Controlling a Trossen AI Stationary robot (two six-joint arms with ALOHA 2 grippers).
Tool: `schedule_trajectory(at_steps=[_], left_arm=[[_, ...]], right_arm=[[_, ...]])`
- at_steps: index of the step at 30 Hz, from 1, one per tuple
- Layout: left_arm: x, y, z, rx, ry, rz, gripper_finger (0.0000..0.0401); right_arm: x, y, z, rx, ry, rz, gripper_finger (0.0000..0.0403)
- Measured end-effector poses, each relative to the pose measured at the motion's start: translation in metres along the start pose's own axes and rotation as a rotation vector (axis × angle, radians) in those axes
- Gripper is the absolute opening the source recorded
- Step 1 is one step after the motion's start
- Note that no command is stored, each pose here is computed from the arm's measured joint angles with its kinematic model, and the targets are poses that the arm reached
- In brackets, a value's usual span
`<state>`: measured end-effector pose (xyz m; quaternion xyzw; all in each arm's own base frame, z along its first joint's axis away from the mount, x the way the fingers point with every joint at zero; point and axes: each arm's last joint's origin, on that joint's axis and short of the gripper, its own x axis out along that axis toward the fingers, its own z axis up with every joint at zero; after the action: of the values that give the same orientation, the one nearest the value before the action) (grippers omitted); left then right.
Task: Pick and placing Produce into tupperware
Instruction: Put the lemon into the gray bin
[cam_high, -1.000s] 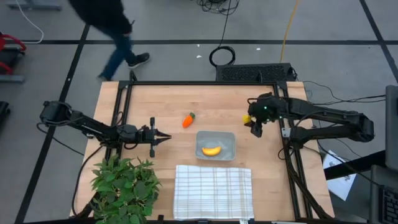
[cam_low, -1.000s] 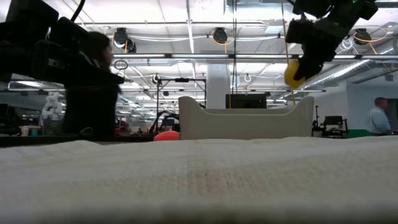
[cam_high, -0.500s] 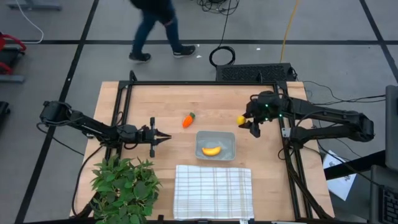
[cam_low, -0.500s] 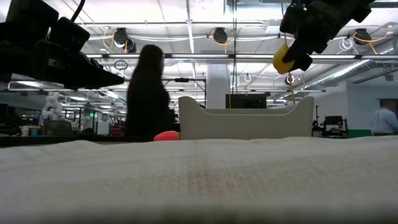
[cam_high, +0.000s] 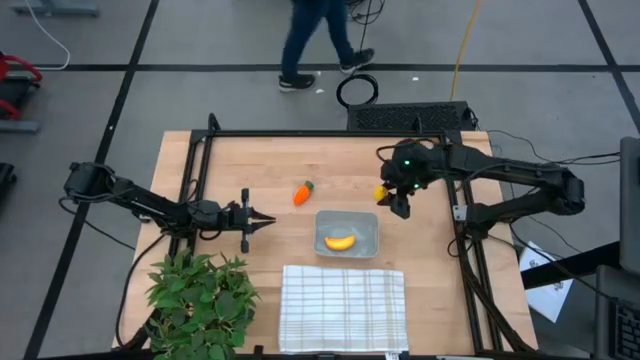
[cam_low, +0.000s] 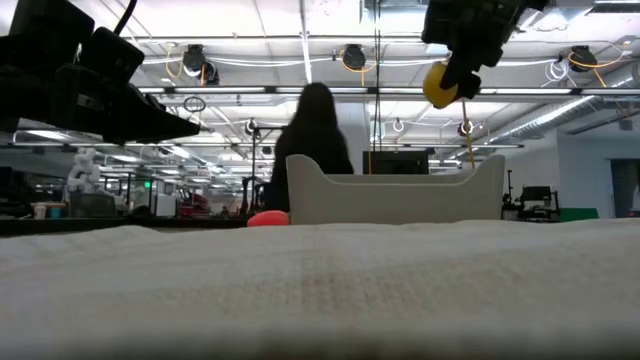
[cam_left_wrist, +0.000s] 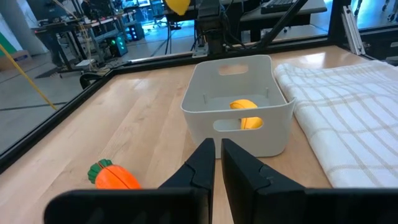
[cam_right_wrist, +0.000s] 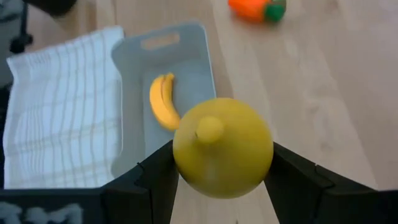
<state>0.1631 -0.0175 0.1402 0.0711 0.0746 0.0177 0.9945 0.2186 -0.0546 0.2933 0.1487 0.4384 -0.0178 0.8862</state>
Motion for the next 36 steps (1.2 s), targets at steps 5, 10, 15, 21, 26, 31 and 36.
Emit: schedule_trajectory(at_steps=[5,10,15,21,26,31,36], left_arm=[[0.000,0.000,0.000,0.000,0.000,0.000,0.0033],[0.000,0.000,0.000,0.000,0.000,0.000,0.0033],[0.000,0.000,0.000,0.000,0.002,0.000,0.0033],[0.000,0.000,0.000,0.001,0.002,-0.001,0.0033],[0.000,0.000,0.000,0.000,0.002,-0.001,0.0033],[0.000,0.000,0.000,0.000,0.001,-0.001,0.0033],[0.000,0.000,0.000,0.000,0.001,-0.001,0.0033]], right_arm=[[0.012,-0.001,0.012,0.003,0.117,-0.001,0.0194],[0.019,0.005,0.026,-0.041,0.132,0.027,0.0194],[0.028,0.010,0.034,-0.066,0.155,0.051,0.0194],[0.045,0.011,0.035,-0.071,0.195,0.084,0.0194],[0.058,0.013,0.039,-0.106,0.177,0.103,0.0194],[0.066,0.019,0.038,-0.136,0.200,0.146,0.0194],[0.066,0.023,0.039,-0.145,0.191,0.152,0.0194]])
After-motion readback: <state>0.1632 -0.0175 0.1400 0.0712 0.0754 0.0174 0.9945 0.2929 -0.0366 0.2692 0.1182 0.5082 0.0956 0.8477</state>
